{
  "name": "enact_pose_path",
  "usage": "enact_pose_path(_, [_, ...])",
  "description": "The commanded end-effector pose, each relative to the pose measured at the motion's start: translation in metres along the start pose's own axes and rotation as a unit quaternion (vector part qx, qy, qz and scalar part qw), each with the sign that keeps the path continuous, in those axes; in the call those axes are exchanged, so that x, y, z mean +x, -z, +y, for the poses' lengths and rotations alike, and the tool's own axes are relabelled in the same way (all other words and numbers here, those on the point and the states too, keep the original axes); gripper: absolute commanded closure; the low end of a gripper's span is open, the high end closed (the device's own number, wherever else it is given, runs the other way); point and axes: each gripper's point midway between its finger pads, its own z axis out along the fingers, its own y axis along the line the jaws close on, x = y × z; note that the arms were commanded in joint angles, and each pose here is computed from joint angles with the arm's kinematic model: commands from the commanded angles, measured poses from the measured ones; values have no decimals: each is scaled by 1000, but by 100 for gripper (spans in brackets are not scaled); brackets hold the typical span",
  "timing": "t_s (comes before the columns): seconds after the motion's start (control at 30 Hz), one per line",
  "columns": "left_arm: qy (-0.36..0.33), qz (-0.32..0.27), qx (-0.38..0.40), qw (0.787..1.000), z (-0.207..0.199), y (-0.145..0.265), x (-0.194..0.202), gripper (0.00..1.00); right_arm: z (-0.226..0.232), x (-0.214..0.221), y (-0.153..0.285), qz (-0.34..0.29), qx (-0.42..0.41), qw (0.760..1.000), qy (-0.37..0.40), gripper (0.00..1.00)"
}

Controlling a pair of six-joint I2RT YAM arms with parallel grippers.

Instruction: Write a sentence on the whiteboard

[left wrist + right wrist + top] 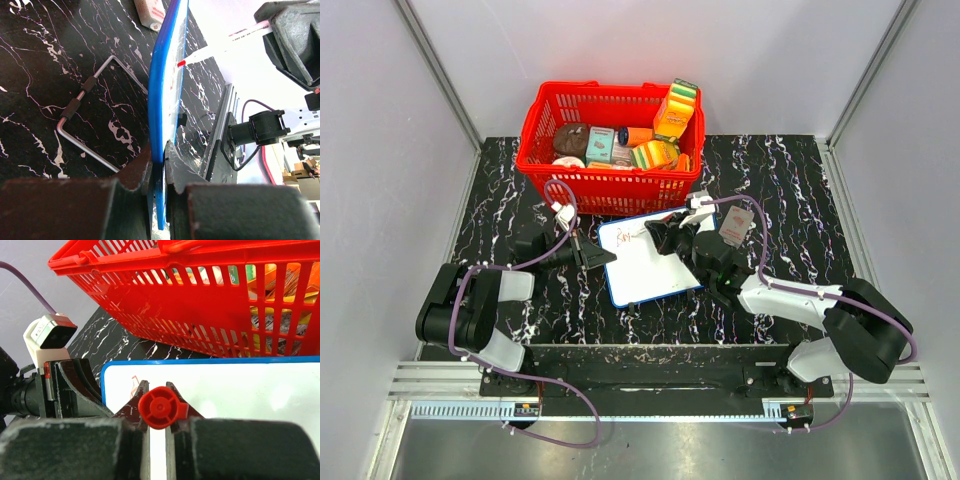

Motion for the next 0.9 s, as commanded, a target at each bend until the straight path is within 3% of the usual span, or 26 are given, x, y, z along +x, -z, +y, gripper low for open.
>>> enact_pose_path(0.0, [-52,-13,-18,998,8,-4,-8,100,-1,-2,4,-2,-6,1000,-8,100])
enact_pose_path(0.67, [-51,-12,-17,998,8,-5,-7,100,-17,-13,1,-21,37,999,0,100])
enact_pose_path(0.87, [-51,-11,-19,998,8,-5,-7,100,-6,-28,3,-43,14,999,-6,100])
